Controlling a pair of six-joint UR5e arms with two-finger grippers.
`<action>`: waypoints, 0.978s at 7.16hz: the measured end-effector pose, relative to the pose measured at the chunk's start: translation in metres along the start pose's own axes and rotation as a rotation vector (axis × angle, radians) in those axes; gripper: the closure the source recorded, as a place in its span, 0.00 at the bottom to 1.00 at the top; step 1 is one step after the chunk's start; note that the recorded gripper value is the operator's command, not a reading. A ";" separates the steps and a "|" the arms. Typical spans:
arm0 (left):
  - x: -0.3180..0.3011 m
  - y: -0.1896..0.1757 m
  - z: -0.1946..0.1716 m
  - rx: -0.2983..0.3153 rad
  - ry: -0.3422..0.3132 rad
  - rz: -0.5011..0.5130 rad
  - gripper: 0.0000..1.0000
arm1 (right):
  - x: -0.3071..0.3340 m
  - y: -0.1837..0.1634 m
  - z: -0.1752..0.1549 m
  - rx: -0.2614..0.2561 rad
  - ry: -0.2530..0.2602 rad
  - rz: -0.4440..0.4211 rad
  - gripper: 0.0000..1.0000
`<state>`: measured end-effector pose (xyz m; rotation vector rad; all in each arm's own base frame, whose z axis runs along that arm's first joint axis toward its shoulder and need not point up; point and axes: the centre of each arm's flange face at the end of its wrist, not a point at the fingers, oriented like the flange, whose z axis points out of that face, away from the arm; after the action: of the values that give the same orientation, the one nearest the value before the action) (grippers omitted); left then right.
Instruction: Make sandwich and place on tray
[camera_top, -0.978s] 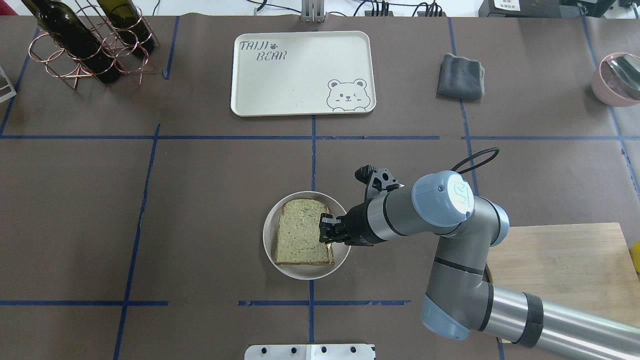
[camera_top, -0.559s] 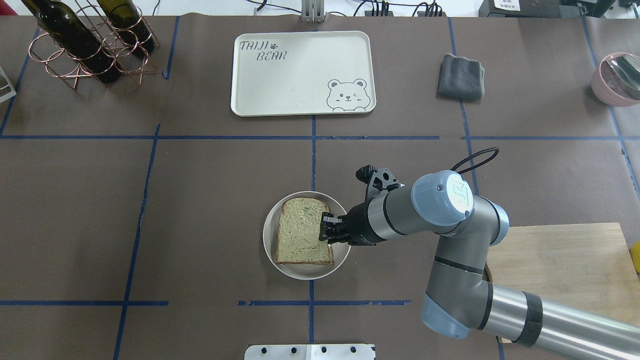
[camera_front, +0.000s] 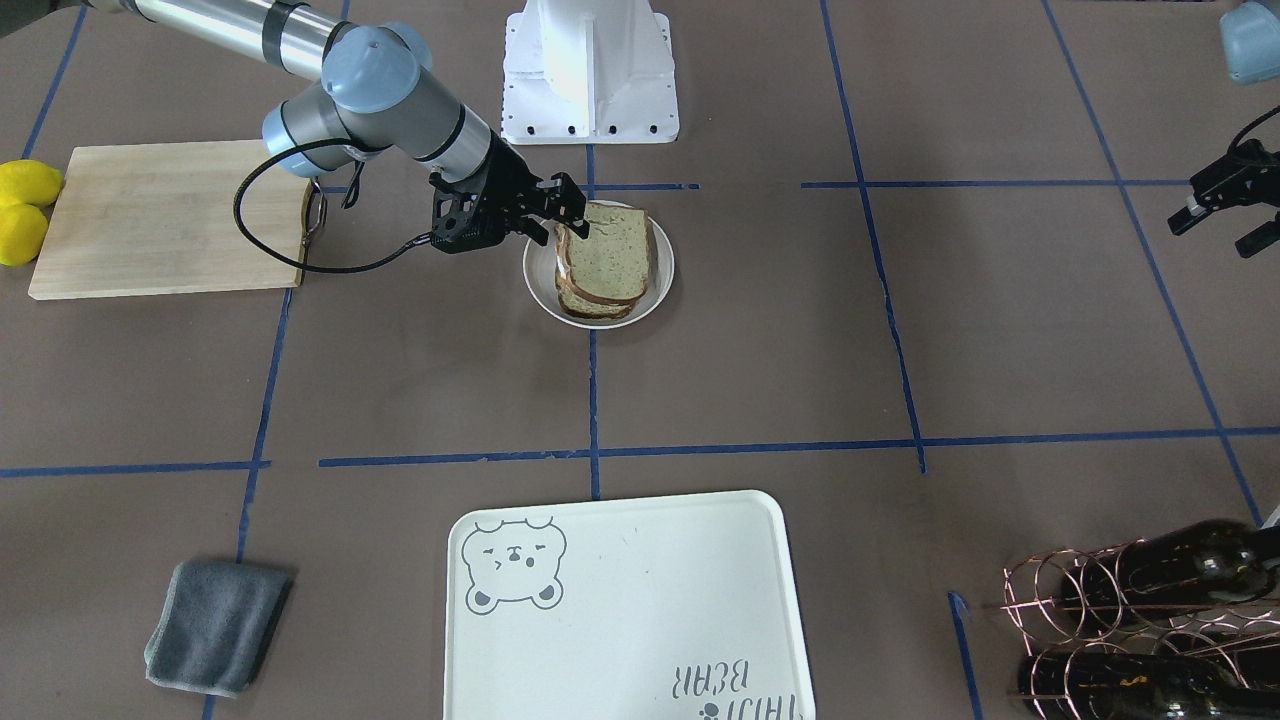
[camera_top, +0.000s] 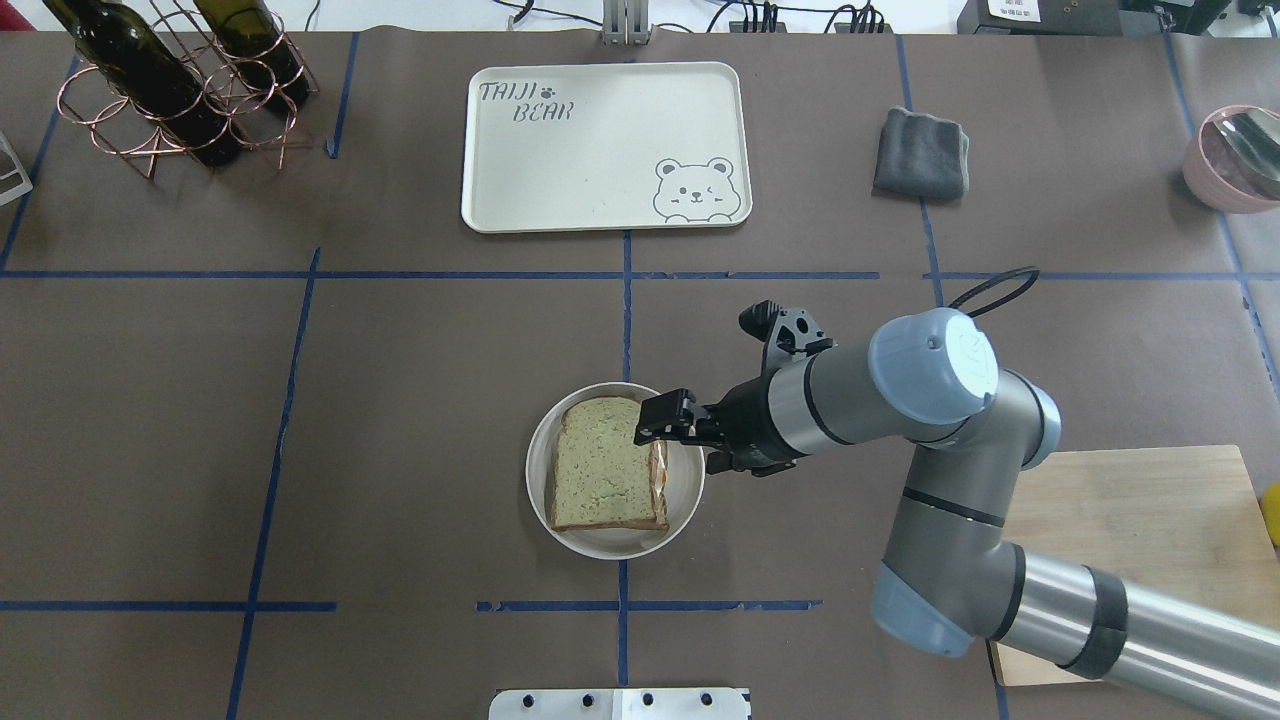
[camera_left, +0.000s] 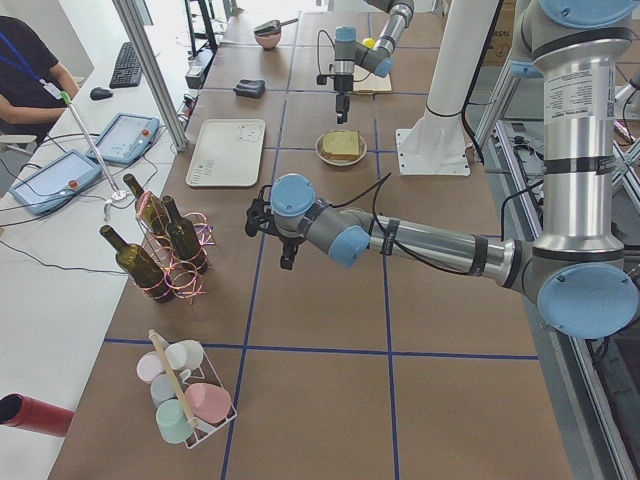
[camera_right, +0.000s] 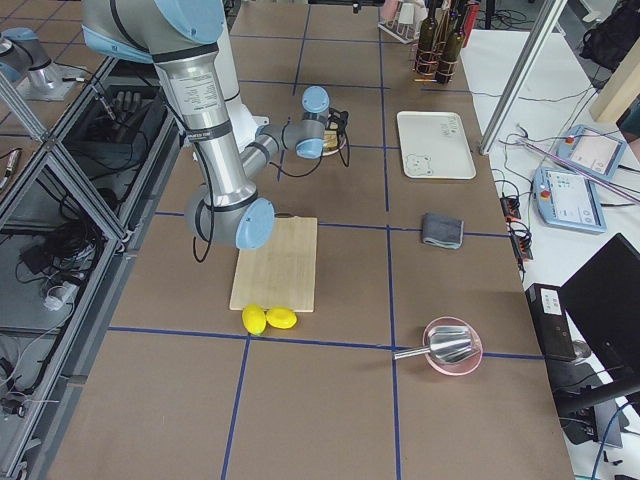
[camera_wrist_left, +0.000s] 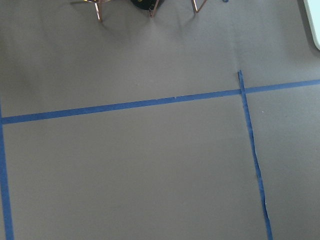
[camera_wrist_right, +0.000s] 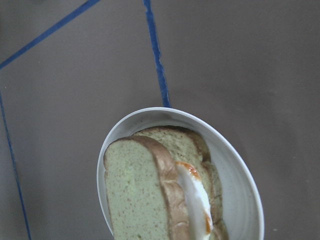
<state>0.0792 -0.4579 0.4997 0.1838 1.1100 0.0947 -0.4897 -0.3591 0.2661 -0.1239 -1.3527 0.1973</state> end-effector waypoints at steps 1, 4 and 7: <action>0.034 -0.001 0.024 -0.016 0.041 -0.014 0.00 | 0.018 -0.015 -0.031 0.017 0.004 0.016 0.00; 0.175 -0.001 0.114 -0.075 0.102 -0.091 0.00 | 0.093 -0.084 -0.123 0.092 0.062 0.085 0.00; 0.314 0.034 0.216 -0.106 0.116 -0.242 0.25 | 0.153 -0.118 -0.194 0.112 0.101 0.063 0.00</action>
<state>0.4123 -0.3937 0.3224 -0.0518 1.2315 -0.0528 -0.2608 -0.4371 0.3951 -0.0811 -1.2356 0.3151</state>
